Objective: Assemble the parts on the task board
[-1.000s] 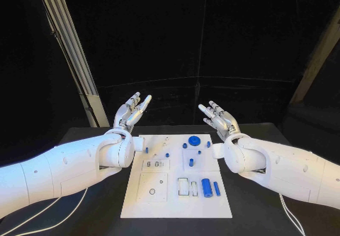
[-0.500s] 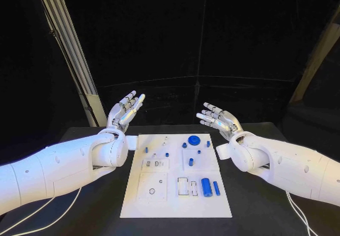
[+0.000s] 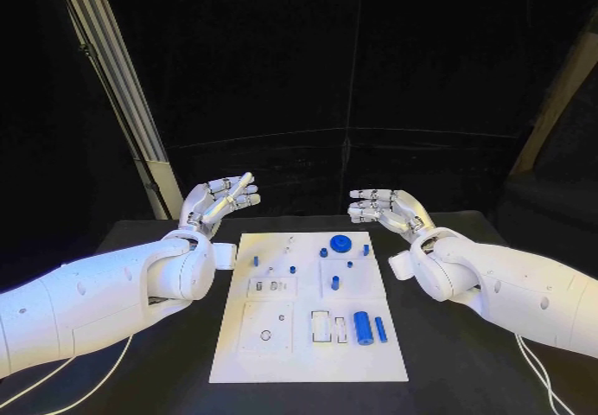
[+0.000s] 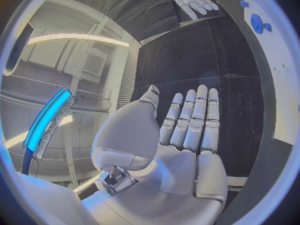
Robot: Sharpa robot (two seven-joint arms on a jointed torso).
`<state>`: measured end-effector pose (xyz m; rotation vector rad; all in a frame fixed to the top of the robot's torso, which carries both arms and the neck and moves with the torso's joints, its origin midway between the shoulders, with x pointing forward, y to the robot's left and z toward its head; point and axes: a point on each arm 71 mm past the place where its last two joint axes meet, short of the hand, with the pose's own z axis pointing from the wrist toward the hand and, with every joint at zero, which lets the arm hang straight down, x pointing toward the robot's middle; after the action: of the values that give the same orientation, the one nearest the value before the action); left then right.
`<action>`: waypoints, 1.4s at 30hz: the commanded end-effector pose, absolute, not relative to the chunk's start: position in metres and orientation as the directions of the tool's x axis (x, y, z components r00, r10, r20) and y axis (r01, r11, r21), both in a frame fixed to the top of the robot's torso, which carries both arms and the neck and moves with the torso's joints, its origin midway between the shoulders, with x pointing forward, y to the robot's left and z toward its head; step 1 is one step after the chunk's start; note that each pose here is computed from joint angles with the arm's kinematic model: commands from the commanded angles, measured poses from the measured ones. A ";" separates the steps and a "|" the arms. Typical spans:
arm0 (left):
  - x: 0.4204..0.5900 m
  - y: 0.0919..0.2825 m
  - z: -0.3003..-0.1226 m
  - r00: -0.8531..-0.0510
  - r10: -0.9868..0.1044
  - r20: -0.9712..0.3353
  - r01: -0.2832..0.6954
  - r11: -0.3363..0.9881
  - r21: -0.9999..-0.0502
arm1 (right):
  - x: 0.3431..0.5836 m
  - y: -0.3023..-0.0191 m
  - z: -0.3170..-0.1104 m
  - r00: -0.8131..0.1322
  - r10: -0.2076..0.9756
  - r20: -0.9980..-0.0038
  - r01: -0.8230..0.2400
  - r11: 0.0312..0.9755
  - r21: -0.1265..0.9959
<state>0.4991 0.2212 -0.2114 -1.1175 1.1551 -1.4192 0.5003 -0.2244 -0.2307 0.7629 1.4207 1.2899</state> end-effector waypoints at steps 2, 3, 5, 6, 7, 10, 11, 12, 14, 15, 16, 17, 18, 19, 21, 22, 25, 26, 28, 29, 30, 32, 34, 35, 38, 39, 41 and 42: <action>0.491 0.218 -0.205 -0.209 -0.975 0.070 0.161 -0.105 -0.981 | 0.506 -0.219 -0.215 -0.306 0.816 -0.491 -0.323 0.396 0.860; 0.489 0.218 -0.204 -0.216 -0.974 0.071 0.159 -0.107 -0.981 | 0.508 -0.219 -0.212 -0.306 0.793 -0.527 -0.341 0.425 0.838; 0.485 0.218 -0.203 -0.228 -0.971 0.074 0.155 -0.111 -0.982 | 0.512 -0.218 -0.206 -0.305 0.741 -0.598 -0.376 0.483 0.791; 0.482 0.218 -0.201 -0.237 -0.968 0.077 0.152 -0.116 -0.982 | 0.514 -0.217 -0.202 -0.305 0.698 -0.648 -0.397 0.525 0.753; 0.480 0.218 -0.201 -0.243 -0.967 0.080 0.149 -0.119 -0.982 | 0.515 -0.216 -0.200 -0.304 0.666 -0.682 -0.410 0.554 0.724; 0.475 0.216 -0.199 -0.257 -0.960 0.116 0.123 -0.151 -0.981 | 0.518 -0.211 -0.195 -0.294 0.529 -0.796 -0.451 0.657 0.603; 0.473 0.215 -0.199 -0.258 -0.957 0.131 0.112 -0.164 -0.980 | 0.518 -0.209 -0.194 -0.290 0.485 -0.825 -0.460 0.685 0.565; 0.472 0.214 -0.199 -0.260 -0.955 0.143 0.102 -0.175 -0.979 | 0.519 -0.207 -0.193 -0.283 0.444 -0.850 -0.469 0.709 0.526; 0.470 0.211 -0.199 -0.267 -0.950 0.163 0.088 -0.192 -0.977 | 0.520 -0.204 -0.192 -0.266 0.367 -0.891 -0.485 0.748 0.453; 0.470 0.210 -0.199 -0.271 -0.948 0.169 0.083 -0.198 -0.977 | 0.520 -0.202 -0.192 -0.258 0.340 -0.905 -0.490 0.761 0.425; 0.469 0.208 -0.199 -0.275 -0.945 0.176 0.078 -0.204 -0.976 | 0.521 -0.201 -0.192 -0.248 0.308 -0.919 -0.496 0.774 0.393; 0.468 0.206 -0.199 -0.281 -0.942 0.183 0.072 -0.211 -0.975 | 0.521 -0.198 -0.192 -0.236 0.264 -0.935 -0.501 0.791 0.350; 0.468 0.205 -0.199 -0.285 -0.940 0.188 0.069 -0.215 -0.974 | 0.522 -0.197 -0.193 -0.227 0.236 -0.945 -0.505 0.801 0.321; 0.468 0.204 -0.199 -0.287 -0.939 0.191 0.066 -0.218 -0.974 | 0.522 -0.195 -0.192 -0.219 0.215 -0.952 -0.508 0.808 0.299; 0.466 0.202 -0.198 -0.293 -0.936 0.197 0.061 -0.224 -0.973 | 0.523 -0.193 -0.192 -0.200 0.173 -0.964 -0.513 0.820 0.254; 0.466 0.202 -0.198 -0.295 -0.934 0.199 0.059 -0.226 -0.972 | 0.523 -0.192 -0.191 -0.193 0.157 -0.969 -0.515 0.824 0.236; 0.464 0.200 -0.198 -0.303 -0.931 0.205 0.055 -0.232 -0.971 | 0.524 -0.188 -0.190 -0.175 0.118 -0.977 -0.519 0.833 0.194; 0.464 0.200 -0.198 -0.305 -0.930 0.206 0.053 -0.233 -0.971 | 0.524 -0.187 -0.189 -0.173 0.110 -0.979 -0.520 0.834 0.186; 0.463 0.199 -0.197 -0.308 -0.928 0.209 0.051 -0.235 -0.971 | 0.524 -0.185 -0.188 -0.167 0.097 -0.981 -0.525 0.834 0.171; 0.463 0.199 -0.197 -0.310 -0.927 0.210 0.050 -0.237 -0.970 | 0.524 -0.183 -0.187 -0.164 0.090 -0.982 -0.527 0.833 0.165; 0.463 0.199 -0.197 -0.311 -0.927 0.211 0.049 -0.237 -0.970 | 0.525 -0.181 -0.187 -0.163 0.085 -0.983 -0.530 0.833 0.159; 0.463 0.198 -0.197 -0.314 -0.925 0.213 0.047 -0.239 -0.970 | 0.525 -0.179 -0.186 -0.160 0.078 -0.984 -0.533 0.833 0.152; 0.463 0.197 -0.197 -0.319 -0.924 0.213 0.045 -0.239 -0.970 | 0.526 -0.176 -0.185 -0.151 0.073 -0.986 -0.537 0.831 0.144; 0.462 0.197 -0.197 -0.320 -0.923 0.213 0.045 -0.239 -0.970 | 0.526 -0.175 -0.185 -0.149 0.072 -0.986 -0.538 0.831 0.142; 0.462 0.196 -0.197 -0.327 -0.921 0.211 0.045 -0.238 -0.970 | 0.525 -0.172 -0.183 -0.136 0.073 -0.988 -0.546 0.827 0.136; 0.462 0.196 -0.197 -0.327 -0.921 0.210 0.045 -0.237 -0.970 | 0.525 -0.171 -0.183 -0.134 0.073 -0.988 -0.547 0.826 0.135; 0.462 0.196 -0.197 -0.329 -0.921 0.210 0.044 -0.237 -0.971 | 0.525 -0.169 -0.182 -0.129 0.074 -0.989 -0.553 0.822 0.134; 0.462 0.196 -0.197 -0.329 -0.921 0.209 0.044 -0.236 -0.971 | 0.525 -0.169 -0.182 -0.129 0.074 -0.989 -0.556 0.821 0.133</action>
<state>0.4623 0.1981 -0.1985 -1.1481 1.2579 -1.6368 0.5248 -0.1704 -0.1841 -0.3581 1.6323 0.5874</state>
